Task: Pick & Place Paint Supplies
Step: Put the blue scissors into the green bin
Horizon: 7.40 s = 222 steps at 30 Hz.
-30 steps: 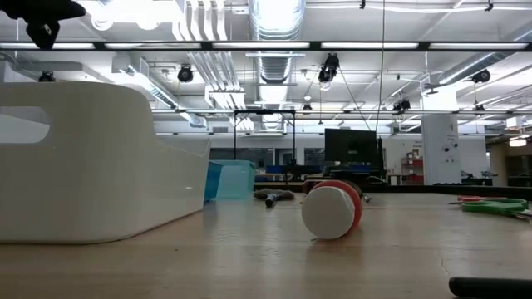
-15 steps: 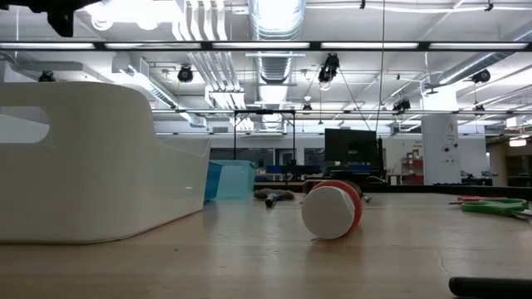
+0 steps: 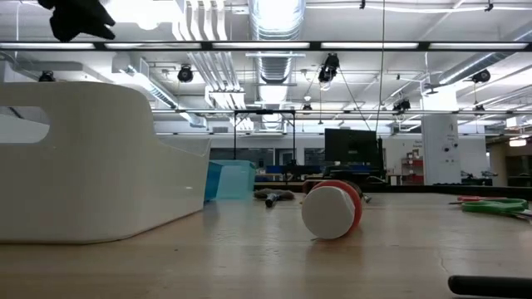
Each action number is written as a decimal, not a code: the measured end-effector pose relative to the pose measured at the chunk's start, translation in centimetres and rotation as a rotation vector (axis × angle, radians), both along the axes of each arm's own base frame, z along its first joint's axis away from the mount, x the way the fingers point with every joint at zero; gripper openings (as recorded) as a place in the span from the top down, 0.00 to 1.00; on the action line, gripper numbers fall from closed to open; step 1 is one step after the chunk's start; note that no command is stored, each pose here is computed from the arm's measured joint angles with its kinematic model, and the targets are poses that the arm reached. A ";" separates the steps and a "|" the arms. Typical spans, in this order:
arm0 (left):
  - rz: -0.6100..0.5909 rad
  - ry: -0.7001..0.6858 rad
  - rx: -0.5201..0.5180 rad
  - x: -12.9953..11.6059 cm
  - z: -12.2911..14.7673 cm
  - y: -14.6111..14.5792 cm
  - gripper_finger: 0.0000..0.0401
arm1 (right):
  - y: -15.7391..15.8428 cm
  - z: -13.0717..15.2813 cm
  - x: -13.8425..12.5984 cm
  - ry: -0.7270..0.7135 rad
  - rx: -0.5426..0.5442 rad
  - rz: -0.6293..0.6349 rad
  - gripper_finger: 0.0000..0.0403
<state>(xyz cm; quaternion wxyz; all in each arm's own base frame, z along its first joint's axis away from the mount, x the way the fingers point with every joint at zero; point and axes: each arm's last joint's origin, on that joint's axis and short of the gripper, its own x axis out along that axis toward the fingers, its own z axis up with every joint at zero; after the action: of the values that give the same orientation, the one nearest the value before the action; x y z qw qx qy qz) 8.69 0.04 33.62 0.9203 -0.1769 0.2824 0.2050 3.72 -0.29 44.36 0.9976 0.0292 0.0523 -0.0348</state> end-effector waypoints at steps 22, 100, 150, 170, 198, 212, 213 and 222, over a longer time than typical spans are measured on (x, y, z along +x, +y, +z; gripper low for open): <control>-0.096 1.187 -0.321 7.4 -9.9 -6.1 0.70 | 0.1 0.0 0.0 -0.006 0.025 0.038 0.56; -0.066 1.386 -0.142 7.3 -21.6 -6.0 0.70 | 0.3 4.1 3.0 -0.148 0.090 0.219 0.56; -0.086 0.898 -0.264 7.2 -11.2 -5.4 1.00 | 0.6 4.1 3.0 -0.142 0.097 0.320 0.56; 0.219 0.462 0.013 14.3 -4.4 10.7 1.00 | 0.5 3.2 3.5 -0.091 0.078 0.323 0.56; 0.144 1.035 -0.429 10.8 -12.0 2.5 0.74 | 0.9 2.7 1.3 -0.071 0.140 0.372 0.56; 0.343 0.967 -0.491 8.9 -17.8 4.0 0.67 | 1.0 2.8 0.6 -0.092 0.117 0.373 0.56; 0.335 0.960 -0.488 8.9 -18.0 4.0 0.67 | 1.0 2.8 0.6 -0.092 0.120 0.372 0.56; 0.323 0.931 -0.484 8.7 -18.9 4.0 0.67 | 1.0 2.8 0.6 -0.098 0.122 0.371 0.56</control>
<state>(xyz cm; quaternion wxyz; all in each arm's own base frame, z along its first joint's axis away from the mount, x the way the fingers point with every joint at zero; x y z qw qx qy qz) 17.40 4.06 14.74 0.5878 -0.3151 0.6682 0.3296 4.33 0.70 47.20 0.9846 0.0809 0.0103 0.1544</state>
